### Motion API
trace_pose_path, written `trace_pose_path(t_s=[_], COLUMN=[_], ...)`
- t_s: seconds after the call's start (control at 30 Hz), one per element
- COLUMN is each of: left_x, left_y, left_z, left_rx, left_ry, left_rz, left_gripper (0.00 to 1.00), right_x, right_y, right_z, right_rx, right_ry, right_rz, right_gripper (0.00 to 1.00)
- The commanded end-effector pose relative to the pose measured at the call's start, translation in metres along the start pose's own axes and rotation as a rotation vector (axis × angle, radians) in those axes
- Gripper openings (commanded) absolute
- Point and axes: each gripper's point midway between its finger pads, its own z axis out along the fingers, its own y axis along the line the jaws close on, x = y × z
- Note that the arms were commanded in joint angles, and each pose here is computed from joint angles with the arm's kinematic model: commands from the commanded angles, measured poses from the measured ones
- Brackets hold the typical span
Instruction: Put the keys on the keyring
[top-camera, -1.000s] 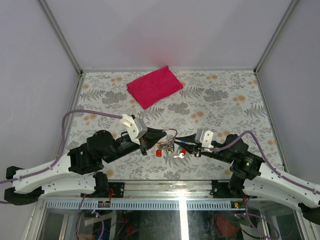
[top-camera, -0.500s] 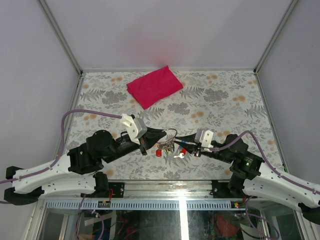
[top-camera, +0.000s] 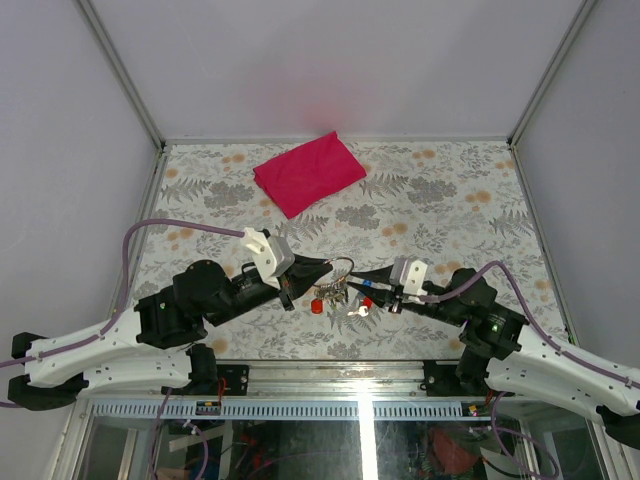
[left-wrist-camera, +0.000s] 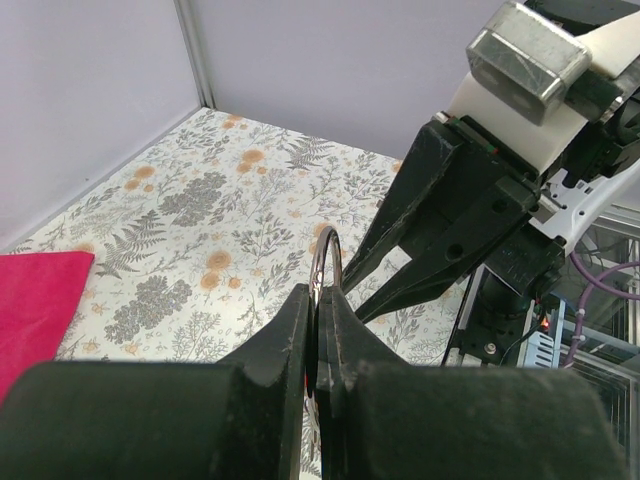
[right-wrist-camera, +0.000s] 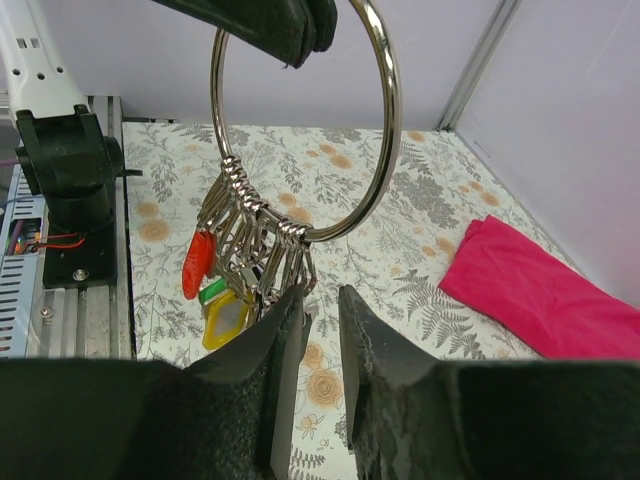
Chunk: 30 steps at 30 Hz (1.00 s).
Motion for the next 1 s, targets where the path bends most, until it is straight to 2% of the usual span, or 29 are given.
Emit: trace_pose_path(t_s=[0.0, 0.6, 0.97], left_x=[-0.040, -0.039, -0.040], left_y=[0.002, 0.002, 0.002], left_z=[-0.003, -0.002, -0.003], left_rx=[-0.015, -0.015, -0.015], left_ry=[-0.116, -0.113, -0.114], left_rz=[-0.021, -0.022, -0.022], left_gripper=[0.00, 0.00, 0.00], right_x=[-0.037, -0.034, -0.037], right_y=[-0.012, -0.001, -0.010], right_z=[-0.008, 0.003, 0.002], right_rx=[0.047, -0.019, 0.025], right_ry=[-0.102, -0.100, -0.107], right_rz=[-0.034, -0.012, -0.020], right_gripper=[0.28, 0.34, 0.26])
